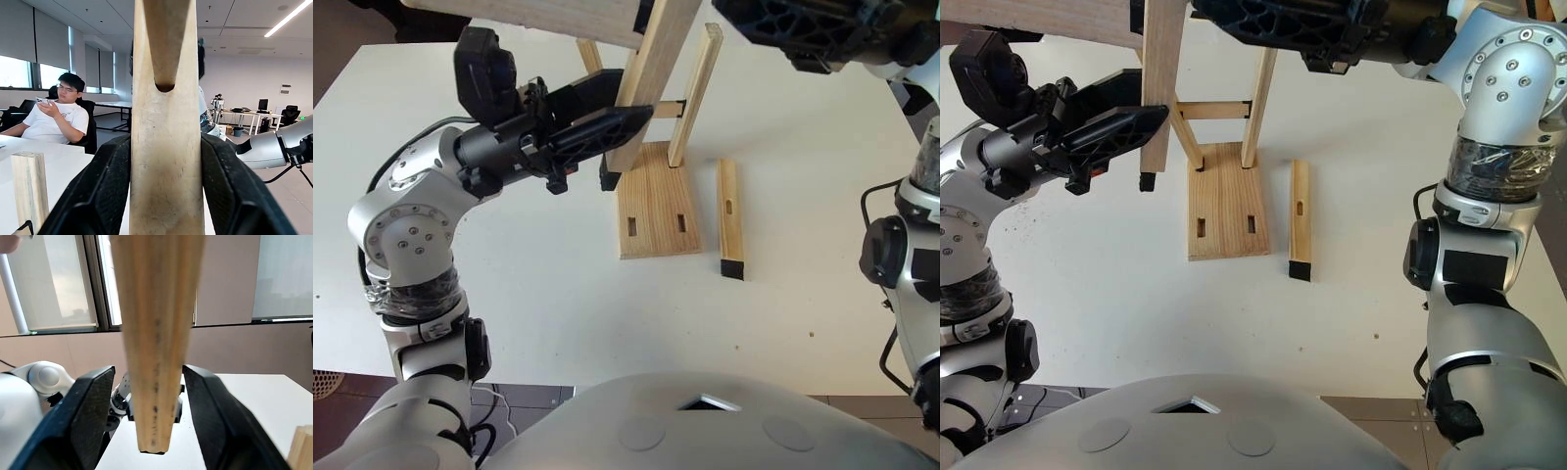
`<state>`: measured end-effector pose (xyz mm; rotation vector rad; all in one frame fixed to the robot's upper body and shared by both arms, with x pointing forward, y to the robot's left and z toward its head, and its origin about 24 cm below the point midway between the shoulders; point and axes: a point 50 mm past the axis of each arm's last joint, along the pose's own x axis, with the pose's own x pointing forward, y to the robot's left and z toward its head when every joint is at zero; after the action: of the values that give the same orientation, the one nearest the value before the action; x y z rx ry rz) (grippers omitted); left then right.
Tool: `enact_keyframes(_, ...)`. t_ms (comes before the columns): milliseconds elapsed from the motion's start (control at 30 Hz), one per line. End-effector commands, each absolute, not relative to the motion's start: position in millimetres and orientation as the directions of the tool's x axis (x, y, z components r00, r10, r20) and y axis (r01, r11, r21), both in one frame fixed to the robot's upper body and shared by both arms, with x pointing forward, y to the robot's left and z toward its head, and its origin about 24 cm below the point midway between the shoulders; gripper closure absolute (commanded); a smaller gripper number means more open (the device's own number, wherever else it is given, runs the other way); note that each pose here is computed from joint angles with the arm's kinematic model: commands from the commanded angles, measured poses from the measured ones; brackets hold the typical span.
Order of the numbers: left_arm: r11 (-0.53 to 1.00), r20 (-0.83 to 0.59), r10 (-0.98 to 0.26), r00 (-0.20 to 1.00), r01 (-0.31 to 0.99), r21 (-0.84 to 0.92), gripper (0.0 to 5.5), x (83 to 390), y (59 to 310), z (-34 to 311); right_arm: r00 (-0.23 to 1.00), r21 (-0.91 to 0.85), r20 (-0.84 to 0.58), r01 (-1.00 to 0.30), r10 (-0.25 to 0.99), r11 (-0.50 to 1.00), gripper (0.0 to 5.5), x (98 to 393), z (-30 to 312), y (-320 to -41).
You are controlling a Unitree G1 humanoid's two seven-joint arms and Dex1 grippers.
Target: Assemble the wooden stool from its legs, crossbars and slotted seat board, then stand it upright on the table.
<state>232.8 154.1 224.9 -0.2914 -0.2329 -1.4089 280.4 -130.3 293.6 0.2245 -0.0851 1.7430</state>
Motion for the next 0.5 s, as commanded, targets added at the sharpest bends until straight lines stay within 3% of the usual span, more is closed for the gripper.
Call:
enact_keyframes(33,0.119,0.29,-0.948,0.128,0.992,-0.049,3.48,232.4,152.6,221.6,-0.204,0.062,0.205,-0.973,0.957,-0.221,2.95,276.3,296.8,-124.7)
enact_keyframes(500,0.105,0.204,-0.973,0.103,0.995,-0.003,3.48,231.1,151.3,214.9,-0.208,0.01,0.104,-0.978,0.973,-0.21,2.95,279.7,296.2,-116.2)
